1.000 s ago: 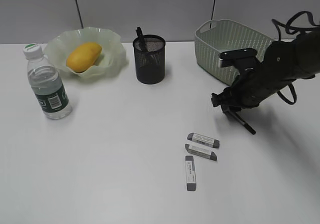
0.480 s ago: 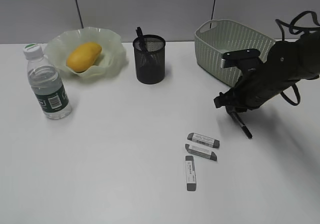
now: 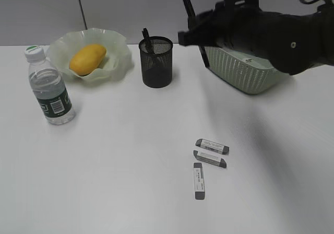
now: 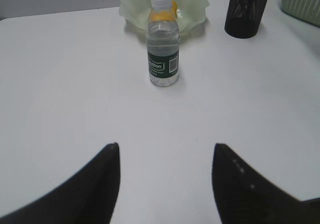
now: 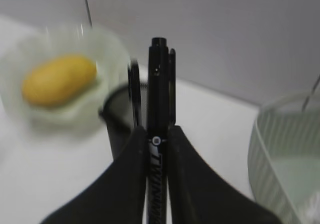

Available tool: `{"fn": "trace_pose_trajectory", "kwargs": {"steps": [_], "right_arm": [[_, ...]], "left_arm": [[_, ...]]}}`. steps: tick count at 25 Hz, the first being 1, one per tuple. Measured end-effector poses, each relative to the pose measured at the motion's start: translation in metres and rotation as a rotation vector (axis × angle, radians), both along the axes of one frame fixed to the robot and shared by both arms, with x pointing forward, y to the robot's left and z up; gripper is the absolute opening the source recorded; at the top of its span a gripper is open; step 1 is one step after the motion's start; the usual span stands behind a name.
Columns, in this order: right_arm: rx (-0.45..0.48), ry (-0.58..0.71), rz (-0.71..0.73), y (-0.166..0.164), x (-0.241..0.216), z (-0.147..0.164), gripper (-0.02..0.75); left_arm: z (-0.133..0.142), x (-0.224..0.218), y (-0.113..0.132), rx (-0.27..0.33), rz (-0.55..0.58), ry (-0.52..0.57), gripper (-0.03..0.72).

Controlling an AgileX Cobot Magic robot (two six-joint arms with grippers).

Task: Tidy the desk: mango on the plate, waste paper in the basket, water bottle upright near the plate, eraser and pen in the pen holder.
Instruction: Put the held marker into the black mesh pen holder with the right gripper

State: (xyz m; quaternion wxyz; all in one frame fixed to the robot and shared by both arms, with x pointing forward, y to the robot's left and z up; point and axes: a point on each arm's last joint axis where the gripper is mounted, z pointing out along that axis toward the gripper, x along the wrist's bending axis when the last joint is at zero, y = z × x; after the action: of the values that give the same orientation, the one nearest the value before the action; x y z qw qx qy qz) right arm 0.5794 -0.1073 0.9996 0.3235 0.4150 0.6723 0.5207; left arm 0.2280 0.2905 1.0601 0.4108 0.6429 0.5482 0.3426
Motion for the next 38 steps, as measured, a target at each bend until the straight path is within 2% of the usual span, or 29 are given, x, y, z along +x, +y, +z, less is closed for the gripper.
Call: {"fn": "trace_pose_trajectory", "kwargs": {"steps": [2,4,7,9,14,18,27,35,38], "right_arm": [[0.116,-0.14,-0.018,0.004,0.005,0.005,0.097],[0.192,-0.288,-0.016,0.008,0.011,0.0,0.097],[0.235,-0.42,0.025,0.017,0.019,-0.021,0.097],[0.236,-0.449,0.077,0.026,0.026,-0.034,0.097],[0.239,-0.478,0.122,0.044,0.047,-0.052,0.097],[0.266,-0.505,0.108,0.053,0.065,-0.05,0.097],[0.222,-0.429,0.106,0.067,0.09,-0.074,0.097],[0.189,-0.369,0.105,0.069,0.094,-0.094,0.097],[0.175,-0.344,0.105,0.069,0.094,-0.098,0.136]], "left_arm": [[0.0,0.0,0.0,-0.001,0.0,0.0,0.445],[0.0,0.0,0.0,-0.001,0.0,0.0,0.445],[0.0,0.0,0.0,-0.001,0.0,0.0,0.445],[0.0,0.0,0.0,-0.001,0.0,0.0,0.445],[0.0,0.0,0.0,-0.001,0.0,0.0,0.445],[0.0,0.0,0.0,-0.001,0.0,0.0,0.445],[0.0,0.0,0.0,-0.001,0.0,0.0,0.445],[0.0,0.0,0.0,-0.001,0.0,0.0,0.445],[0.0,0.0,0.0,-0.001,0.0,0.0,0.445]]}}
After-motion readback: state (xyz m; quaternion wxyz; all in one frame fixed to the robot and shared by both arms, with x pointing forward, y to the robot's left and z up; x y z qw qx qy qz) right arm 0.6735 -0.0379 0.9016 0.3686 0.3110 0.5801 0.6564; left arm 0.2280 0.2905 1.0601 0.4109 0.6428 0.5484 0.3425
